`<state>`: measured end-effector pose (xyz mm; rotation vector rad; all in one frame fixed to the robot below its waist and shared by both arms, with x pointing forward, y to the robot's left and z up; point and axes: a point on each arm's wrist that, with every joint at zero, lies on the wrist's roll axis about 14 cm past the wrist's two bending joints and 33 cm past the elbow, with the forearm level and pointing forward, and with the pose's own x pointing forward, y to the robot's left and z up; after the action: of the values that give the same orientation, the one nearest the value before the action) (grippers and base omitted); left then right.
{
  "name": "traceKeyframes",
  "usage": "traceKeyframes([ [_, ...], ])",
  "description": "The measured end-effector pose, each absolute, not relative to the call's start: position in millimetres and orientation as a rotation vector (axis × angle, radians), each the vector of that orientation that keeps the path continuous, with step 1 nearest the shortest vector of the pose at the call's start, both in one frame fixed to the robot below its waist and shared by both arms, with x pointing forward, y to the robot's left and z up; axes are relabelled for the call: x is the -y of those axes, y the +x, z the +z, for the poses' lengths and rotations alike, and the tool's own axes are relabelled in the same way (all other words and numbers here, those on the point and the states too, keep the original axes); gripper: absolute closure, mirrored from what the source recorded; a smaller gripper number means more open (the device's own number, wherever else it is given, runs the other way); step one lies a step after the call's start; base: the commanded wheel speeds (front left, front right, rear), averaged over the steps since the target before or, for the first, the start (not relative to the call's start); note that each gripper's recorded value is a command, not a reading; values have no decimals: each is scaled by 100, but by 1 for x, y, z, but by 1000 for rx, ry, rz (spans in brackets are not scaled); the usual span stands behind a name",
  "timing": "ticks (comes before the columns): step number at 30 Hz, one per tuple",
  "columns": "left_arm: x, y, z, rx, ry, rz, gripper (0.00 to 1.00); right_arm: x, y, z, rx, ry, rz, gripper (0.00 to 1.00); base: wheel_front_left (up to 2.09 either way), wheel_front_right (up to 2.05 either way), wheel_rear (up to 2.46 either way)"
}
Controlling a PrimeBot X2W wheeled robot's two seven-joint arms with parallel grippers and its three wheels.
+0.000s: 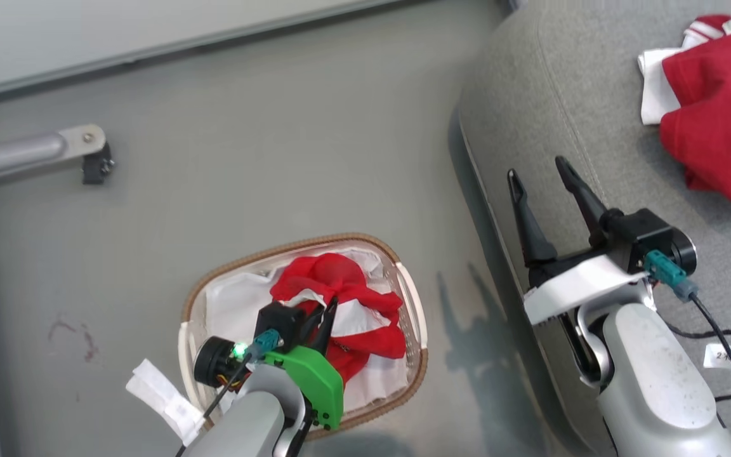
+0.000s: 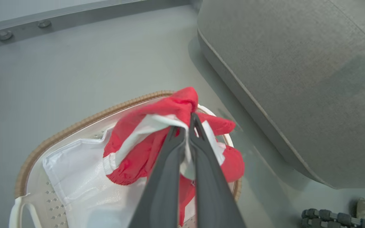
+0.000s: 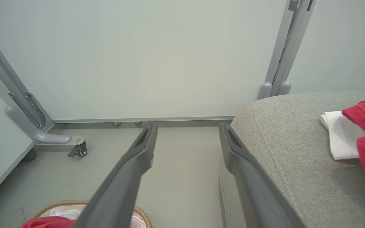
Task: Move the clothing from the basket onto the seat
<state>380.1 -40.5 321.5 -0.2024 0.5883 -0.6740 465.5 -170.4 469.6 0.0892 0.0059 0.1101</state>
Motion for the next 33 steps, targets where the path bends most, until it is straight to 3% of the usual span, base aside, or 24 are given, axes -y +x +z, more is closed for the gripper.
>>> traceKeyframes([
  [23, -7, 403, 541, 105, -242, -554, 100, 130, 397, 501, 43, 129, 209, 0, 0, 0, 0],
  [33, -14, 405, 592, 253, -230, -548, 100, 87, 381, 497, 23, 121, 339, 0, 0, 0, 0],
])
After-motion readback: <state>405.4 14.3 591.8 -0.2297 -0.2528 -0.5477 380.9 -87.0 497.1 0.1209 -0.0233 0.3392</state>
